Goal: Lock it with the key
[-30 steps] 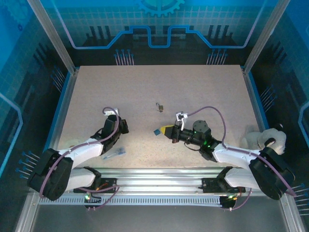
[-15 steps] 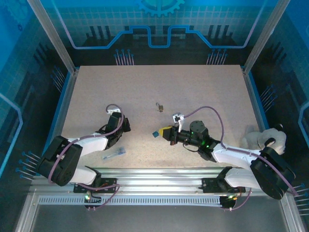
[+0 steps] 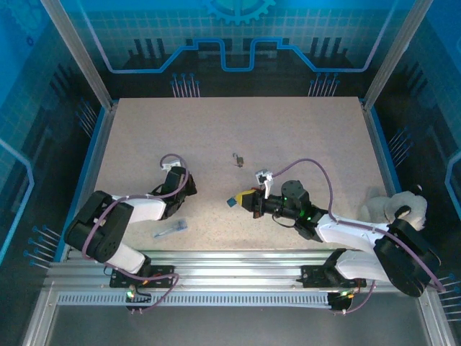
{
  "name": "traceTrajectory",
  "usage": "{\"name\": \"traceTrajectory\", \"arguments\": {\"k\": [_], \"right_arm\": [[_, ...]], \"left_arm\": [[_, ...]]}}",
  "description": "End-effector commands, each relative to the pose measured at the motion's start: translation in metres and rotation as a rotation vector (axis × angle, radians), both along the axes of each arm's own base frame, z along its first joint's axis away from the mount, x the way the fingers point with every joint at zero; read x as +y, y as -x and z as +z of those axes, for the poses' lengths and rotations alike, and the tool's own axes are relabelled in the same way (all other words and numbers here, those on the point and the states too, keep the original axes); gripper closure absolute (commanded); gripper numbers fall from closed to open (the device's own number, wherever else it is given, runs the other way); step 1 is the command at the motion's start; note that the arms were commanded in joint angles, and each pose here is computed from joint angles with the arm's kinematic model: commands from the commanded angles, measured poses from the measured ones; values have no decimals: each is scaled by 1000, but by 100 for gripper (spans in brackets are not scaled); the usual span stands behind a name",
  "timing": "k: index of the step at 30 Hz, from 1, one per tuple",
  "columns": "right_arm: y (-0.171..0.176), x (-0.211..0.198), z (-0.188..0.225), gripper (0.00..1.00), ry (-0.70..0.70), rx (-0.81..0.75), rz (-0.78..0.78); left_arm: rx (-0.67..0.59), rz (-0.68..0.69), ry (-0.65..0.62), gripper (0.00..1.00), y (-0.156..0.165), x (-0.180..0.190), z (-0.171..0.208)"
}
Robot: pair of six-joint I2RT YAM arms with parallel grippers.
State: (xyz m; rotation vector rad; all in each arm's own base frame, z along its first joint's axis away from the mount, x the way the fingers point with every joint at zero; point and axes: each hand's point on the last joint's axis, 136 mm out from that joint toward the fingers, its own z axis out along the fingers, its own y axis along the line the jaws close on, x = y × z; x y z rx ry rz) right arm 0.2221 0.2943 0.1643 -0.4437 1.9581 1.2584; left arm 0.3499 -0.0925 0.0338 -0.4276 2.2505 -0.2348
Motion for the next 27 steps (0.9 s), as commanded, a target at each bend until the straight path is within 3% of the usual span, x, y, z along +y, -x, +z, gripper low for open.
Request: {"name": "traceTrajectory", "arguments": {"k": [1, 5, 20, 27], "right_arm": [[-1, 7, 22, 100, -25, -62, 8], [0, 7, 22, 100, -24, -64, 12], [3, 10, 22, 100, -7, -77, 28], [-1, 18, 10, 100, 39, -54, 41]], "left_arm": [[-21, 38, -4, 100, -11, 4, 7], [-4, 42, -14, 97, -13, 4, 4], [-11, 46, -9, 71, -14, 5, 11], [-111, 23, 58, 42, -2, 4, 59]]}}
